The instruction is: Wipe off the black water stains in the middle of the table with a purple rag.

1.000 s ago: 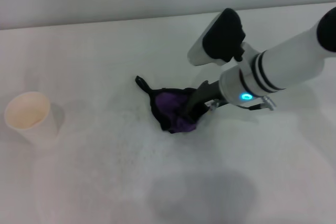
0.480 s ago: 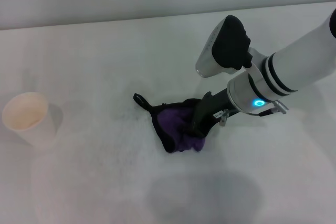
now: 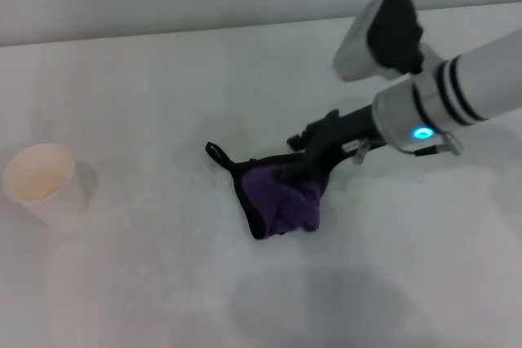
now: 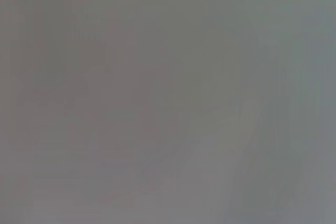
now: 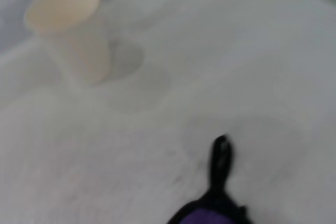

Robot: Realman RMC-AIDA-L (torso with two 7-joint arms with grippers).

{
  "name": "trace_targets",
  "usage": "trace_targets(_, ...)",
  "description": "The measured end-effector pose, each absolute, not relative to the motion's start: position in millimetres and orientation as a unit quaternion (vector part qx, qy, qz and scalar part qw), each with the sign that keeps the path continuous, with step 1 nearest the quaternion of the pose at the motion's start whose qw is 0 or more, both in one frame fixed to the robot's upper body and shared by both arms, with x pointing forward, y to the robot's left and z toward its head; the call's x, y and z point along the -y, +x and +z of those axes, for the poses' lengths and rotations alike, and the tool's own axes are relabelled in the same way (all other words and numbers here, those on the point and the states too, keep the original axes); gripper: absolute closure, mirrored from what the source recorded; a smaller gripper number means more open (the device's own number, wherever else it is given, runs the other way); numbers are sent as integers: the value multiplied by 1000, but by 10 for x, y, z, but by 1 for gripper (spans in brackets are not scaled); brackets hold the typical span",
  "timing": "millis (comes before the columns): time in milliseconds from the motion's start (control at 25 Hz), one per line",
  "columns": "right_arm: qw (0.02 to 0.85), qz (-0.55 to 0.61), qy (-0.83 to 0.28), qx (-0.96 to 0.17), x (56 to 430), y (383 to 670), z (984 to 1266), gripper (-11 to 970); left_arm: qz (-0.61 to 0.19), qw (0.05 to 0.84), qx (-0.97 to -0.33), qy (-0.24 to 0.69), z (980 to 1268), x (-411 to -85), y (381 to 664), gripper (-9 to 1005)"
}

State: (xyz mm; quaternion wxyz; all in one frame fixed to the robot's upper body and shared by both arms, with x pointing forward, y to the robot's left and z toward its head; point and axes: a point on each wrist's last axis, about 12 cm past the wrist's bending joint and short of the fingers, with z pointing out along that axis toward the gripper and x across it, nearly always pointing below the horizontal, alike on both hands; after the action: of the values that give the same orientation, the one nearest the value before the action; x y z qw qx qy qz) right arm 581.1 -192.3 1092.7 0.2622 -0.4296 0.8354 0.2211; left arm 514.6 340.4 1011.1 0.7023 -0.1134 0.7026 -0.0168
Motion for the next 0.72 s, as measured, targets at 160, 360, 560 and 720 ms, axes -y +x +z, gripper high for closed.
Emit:
trace_targets(160,311,242,-393,-831,2115,5822,11010,210,-16,703,-702,-112,10116,-3408,5152,103)
trace_targets(360,430,304,-309,-792,2469,5804,11053,106,-17,703,-702,-112,10120,-3403,5161,103)
trace_targets(560,595,324,-144,-721,3019,5680,10898,108,-15,704,-701,-117,10121,-3414,5160,103)
trace_targets(720,685,262,-76,-676,3302,5441,10677,110,-14,703,-701,-118,10120,-3417,5158,104)
